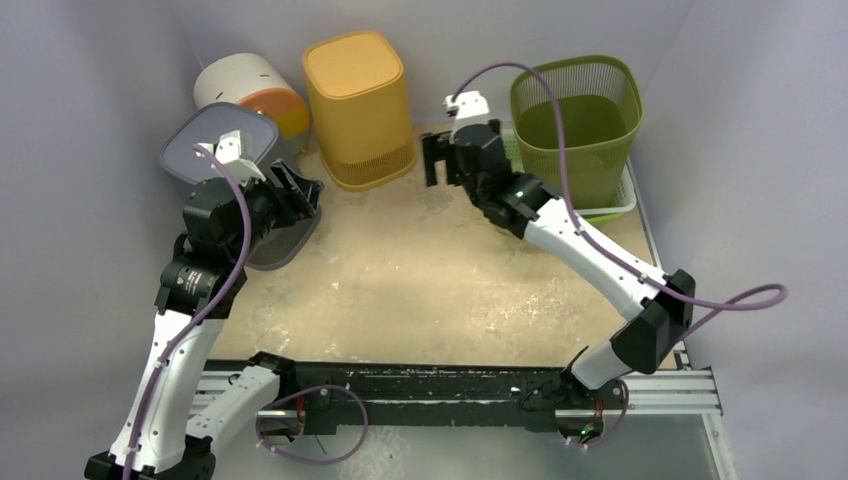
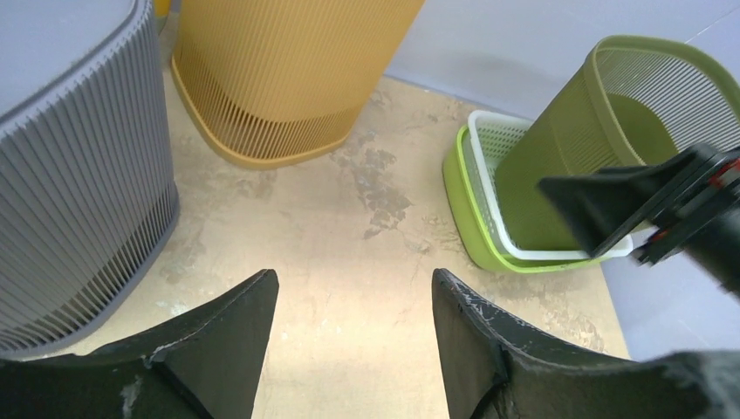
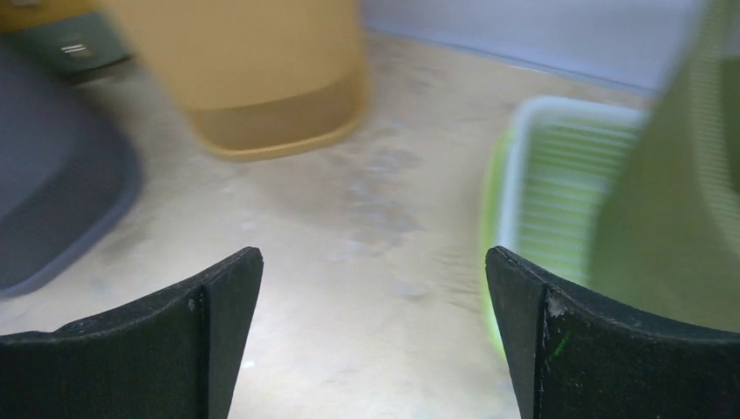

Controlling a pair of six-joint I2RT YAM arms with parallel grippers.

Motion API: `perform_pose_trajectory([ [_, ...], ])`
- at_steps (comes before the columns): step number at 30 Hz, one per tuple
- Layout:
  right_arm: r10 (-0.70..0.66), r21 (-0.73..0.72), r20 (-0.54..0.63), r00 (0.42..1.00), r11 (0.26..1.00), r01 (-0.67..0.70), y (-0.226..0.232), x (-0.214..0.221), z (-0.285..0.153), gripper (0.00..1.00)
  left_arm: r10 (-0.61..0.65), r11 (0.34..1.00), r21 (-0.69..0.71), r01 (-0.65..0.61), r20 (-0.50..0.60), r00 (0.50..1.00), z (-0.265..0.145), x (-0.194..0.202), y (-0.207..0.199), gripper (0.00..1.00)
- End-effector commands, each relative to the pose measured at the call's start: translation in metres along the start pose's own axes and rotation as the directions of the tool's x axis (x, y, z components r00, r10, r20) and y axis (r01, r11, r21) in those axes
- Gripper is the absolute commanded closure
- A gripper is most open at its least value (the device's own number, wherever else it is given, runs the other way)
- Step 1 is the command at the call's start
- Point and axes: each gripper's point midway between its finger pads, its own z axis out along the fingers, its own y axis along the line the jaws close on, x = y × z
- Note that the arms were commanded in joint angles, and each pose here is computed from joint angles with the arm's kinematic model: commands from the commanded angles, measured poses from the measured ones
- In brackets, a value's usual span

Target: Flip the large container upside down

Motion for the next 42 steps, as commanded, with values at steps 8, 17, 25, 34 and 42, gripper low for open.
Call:
perform_pose_trajectory([
  [8,-0.073,0.425,-0.044,0.996,0.901,0.085,-0.149,-0.028,-0.015,0.00,-0.032,0.999,0.019,0.032,-0.004,0.999,-0.002,0.018,0.005,0.35],
  [17,-0.103,0.469,-0.139,0.985,0.869,0.157,-0.175,0.002,0.022,0.00,-0.023,1.000,0.008,0.024,-0.042,0.999,0.002,0.035,0.013,0.34],
  [25,-0.140,0.577,-0.189,0.972,0.785,0.225,-0.203,0.012,0.033,0.45,-0.026,1.000,0.001,0.027,-0.066,0.997,0.000,0.049,0.019,0.34],
  [34,-0.153,0.687,-0.206,0.966,0.681,0.254,-0.232,0.011,0.022,1.00,-0.021,1.000,-0.020,0.019,-0.080,0.997,-0.002,0.058,0.026,0.34],
  [42,-0.164,0.768,-0.003,0.987,0.631,0.107,-0.246,-0.056,-0.039,1.00,-0.008,1.000,-0.030,0.006,-0.066,0.998,-0.007,0.052,0.027,0.34],
])
